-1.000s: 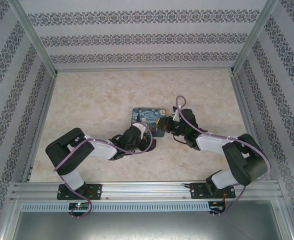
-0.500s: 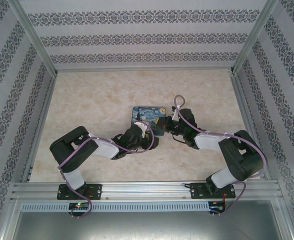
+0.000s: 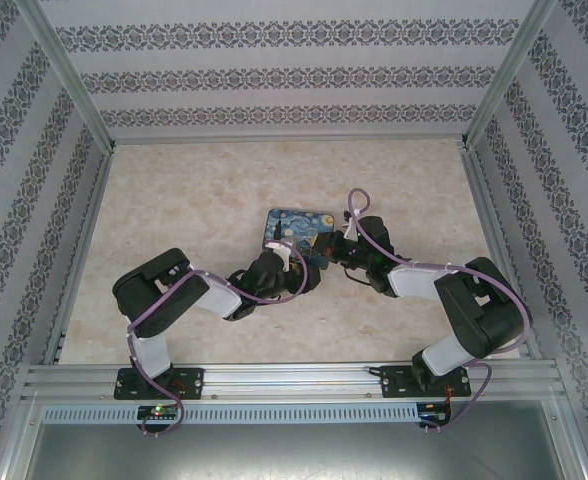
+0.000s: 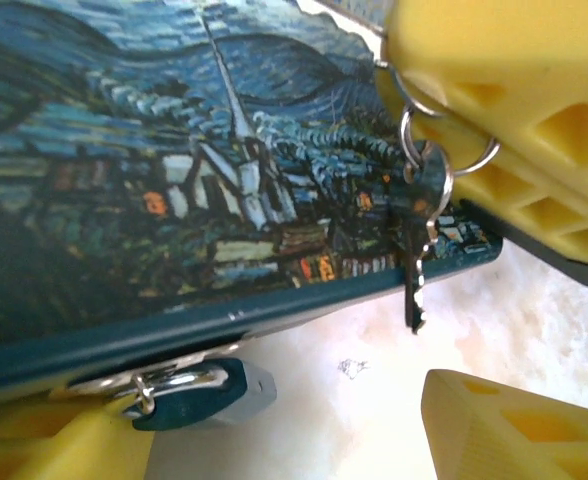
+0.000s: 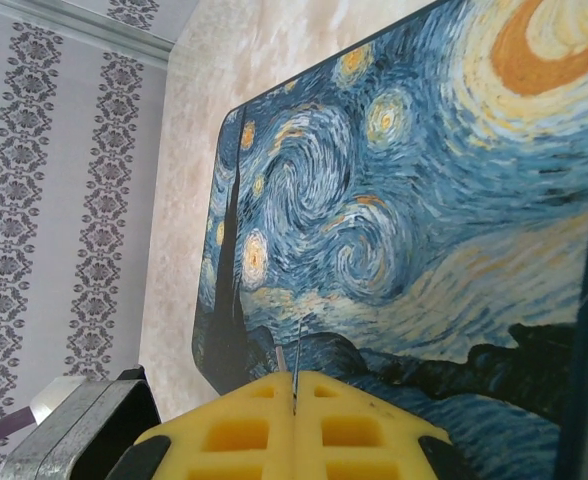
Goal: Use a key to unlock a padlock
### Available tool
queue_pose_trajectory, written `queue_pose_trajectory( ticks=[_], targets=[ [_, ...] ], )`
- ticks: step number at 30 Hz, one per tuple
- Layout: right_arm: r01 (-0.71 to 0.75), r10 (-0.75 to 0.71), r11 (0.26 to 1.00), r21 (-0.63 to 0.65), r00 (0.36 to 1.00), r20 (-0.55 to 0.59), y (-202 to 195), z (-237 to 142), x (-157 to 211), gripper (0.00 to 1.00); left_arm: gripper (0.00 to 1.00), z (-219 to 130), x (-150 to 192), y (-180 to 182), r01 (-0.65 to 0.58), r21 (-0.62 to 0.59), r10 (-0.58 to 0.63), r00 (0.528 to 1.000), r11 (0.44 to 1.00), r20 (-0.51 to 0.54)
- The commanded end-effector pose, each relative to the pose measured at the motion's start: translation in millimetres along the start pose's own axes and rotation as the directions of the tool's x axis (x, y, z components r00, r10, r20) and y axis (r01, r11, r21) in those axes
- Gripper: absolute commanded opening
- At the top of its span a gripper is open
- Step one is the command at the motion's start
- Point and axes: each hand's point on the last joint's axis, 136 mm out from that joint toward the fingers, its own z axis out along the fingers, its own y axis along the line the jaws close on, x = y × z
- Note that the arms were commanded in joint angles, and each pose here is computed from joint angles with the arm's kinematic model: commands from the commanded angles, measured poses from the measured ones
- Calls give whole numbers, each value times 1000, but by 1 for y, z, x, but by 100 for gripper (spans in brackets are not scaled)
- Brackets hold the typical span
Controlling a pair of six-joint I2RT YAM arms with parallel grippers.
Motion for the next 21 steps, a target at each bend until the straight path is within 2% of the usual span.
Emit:
queue_pose_trajectory(
  ticks=[1,8,21],
  targets=[
    [-12,12,1000,-6,1000,3,-1,2,-4,0,70,-1,-4,1,70,32,-71,997,997,39],
    [-13,13,1000,-7,1000,4,-1,2,-4,0,63,-9,-11,5,144,32,-146,986,989,78],
    [-17,17,1000,-8,1000,5,-3,2,-4,0,42,-5,-7,18,218,31,-220,972,976,89]
  ],
)
